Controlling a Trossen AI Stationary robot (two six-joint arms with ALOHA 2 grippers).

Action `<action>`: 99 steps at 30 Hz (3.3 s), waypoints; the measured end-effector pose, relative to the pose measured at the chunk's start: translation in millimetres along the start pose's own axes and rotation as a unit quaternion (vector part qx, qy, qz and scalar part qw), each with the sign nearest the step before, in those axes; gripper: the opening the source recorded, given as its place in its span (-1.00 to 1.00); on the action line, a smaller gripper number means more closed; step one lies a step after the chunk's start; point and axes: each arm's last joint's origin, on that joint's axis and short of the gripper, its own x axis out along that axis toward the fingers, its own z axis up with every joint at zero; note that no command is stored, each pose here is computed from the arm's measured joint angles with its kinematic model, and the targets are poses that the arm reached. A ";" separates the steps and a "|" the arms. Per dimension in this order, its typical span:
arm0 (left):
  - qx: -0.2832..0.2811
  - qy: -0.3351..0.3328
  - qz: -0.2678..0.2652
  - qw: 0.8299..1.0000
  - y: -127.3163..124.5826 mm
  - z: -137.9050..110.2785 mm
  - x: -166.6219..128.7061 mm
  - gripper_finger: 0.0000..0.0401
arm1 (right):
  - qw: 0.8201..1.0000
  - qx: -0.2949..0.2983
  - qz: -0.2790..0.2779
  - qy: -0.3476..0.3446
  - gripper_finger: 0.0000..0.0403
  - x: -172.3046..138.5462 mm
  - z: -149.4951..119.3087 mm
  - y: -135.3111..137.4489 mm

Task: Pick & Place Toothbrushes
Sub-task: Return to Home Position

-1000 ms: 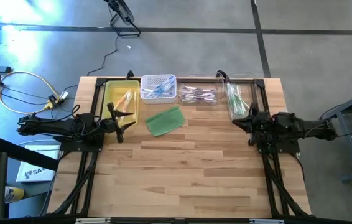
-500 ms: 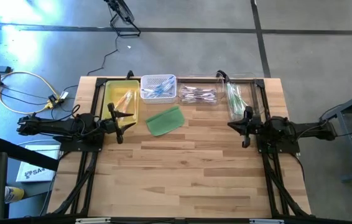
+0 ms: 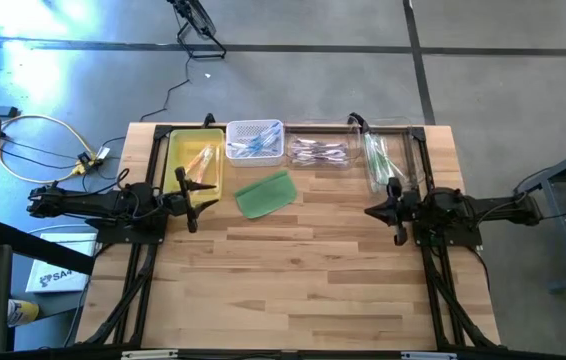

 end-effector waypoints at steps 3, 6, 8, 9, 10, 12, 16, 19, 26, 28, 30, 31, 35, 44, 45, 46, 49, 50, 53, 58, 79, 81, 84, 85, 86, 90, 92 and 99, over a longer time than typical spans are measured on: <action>-0.006 -0.004 -0.009 1.000 -0.7 0.0 0.0 -0.12 | 1.000 0.000 0.018 0.006 -0.99 0.0 -0.9 1.0; -0.006 -0.005 -0.011 1.000 -0.8 0.1 0.0 -0.12 | 0.999 0.004 0.037 0.013 -0.99 0.2 -2.2 2.0; -0.005 -0.005 -0.011 1.000 -0.8 0.1 0.0 -0.12 | 0.999 0.012 0.035 0.013 -0.99 0.3 -2.2 1.9; -0.001 -0.005 -0.011 1.000 -0.8 0.1 0.0 -0.12 | 0.999 0.012 0.035 0.013 -0.99 0.3 -2.2 1.9; 0.002 -0.005 -0.011 1.000 -0.8 0.1 0.0 -0.12 | 0.999 0.012 0.035 0.013 -0.99 0.3 -2.2 1.9; 0.003 -0.006 -0.011 1.000 -0.8 0.1 0.0 -0.12 | 0.999 0.012 0.035 0.013 -0.99 0.3 -2.2 1.9; 0.004 -0.010 -0.017 1.000 -1.1 0.4 0.0 -0.12 | 0.999 0.011 0.035 0.014 -0.99 0.3 -2.3 1.9; 0.014 -0.037 -0.042 0.998 -1.9 2.9 -0.2 -0.12 | 0.999 0.011 0.034 0.014 -0.99 0.3 -2.3 1.8; 0.061 -0.078 -0.066 0.993 -2.3 6.8 -0.7 -0.12 | 0.999 0.011 0.034 0.012 -0.99 0.3 -2.1 1.8; 0.071 -0.085 -0.067 0.992 -2.2 7.5 -0.9 -0.14 | 0.999 0.011 0.034 0.012 -0.99 0.3 -2.1 1.9; 0.078 -0.090 -0.082 0.990 -3.4 7.1 -1.1 -0.19 | 0.999 0.011 0.034 0.012 -0.99 0.3 -2.1 1.8; 0.079 -0.093 -0.093 0.988 -4.4 6.7 -1.2 -0.23 | 0.999 0.011 0.034 0.012 -0.99 0.4 -2.0 1.8; 0.068 -0.104 -0.129 0.984 -7.5 5.7 -1.7 -0.43 | 0.999 0.011 0.034 0.012 -0.99 0.4 -2.0 1.8; 0.074 -0.094 -0.137 0.983 -12.5 -1.1 -0.8 -0.80 | 0.999 0.011 0.034 0.011 -0.99 0.3 -2.0 1.9; 0.075 -0.089 -0.141 0.983 -14.8 -4.4 -0.4 -0.83 | 0.999 0.011 0.034 0.011 -0.99 0.3 -2.0 1.9; 0.076 -0.085 -0.144 0.983 -17.2 -7.8 0.0 -0.86 | 0.999 0.011 0.034 0.011 -0.99 0.4 -2.0 1.8; 0.080 -0.077 -0.146 0.983 -23.7 -17.0 1.2 -0.95 | 0.999 0.011 0.034 0.011 -0.99 0.4 -2.0 1.8; 0.079 -0.080 -0.142 0.983 -23.6 -17.1 1.2 -0.97 | 0.999 0.011 0.034 0.012 -0.99 0.4 -2.0 1.9; 0.081 -0.078 -0.143 0.983 -23.8 -17.4 1.3 -0.99 | 0.999 0.011 0.034 0.011 -0.99 0.4 -2.0 1.9; 0.086 -0.074 -0.145 0.983 -24.6 -18.7 1.2 -0.97 | 0.999 0.011 0.034 0.010 -0.99 0.4 -1.8 1.9; 0.089 -0.068 -0.150 0.982 -26.0 -20.7 1.4 -0.97 | 0.999 0.011 0.034 0.010 -0.99 0.4 -1.8 1.9; 0.089 -0.068 -0.150 0.982 -26.1 -20.9 1.4 -0.97 | 0.999 0.011 0.034 0.010 -0.99 0.4 -1.7 1.9; 0.089 -0.068 -0.150 0.982 -26.1 -20.8 1.4 -0.97 | 0.999 0.011 0.034 0.009 -0.99 0.4 -1.7 1.9; 0.089 -0.068 -0.150 0.982 -26.1 -20.9 1.4 -0.97 | 0.999 0.011 0.034 0.009 -0.99 0.4 -1.7 1.9; 0.089 -0.068 -0.150 0.982 -26.1 -20.9 1.4 -0.97 | 0.999 0.011 0.034 0.009 -0.99 0.4 -1.7 1.9; 0.089 -0.068 -0.150 0.982 -26.1 -20.9 1.4 -0.97 | 0.999 0.011 0.034 0.009 -0.99 0.4 -1.7 1.9; 0.089 -0.068 -0.150 0.982 -26.1 -20.8 1.4 -0.97 | 0.999 0.011 0.034 0.009 -0.99 0.4 -1.7 1.9; 0.089 -0.068 -0.150 0.982 -26.1 -20.9 1.4 -0.97 | 0.999 0.011 0.034 0.009 -0.99 0.4 -1.7 1.9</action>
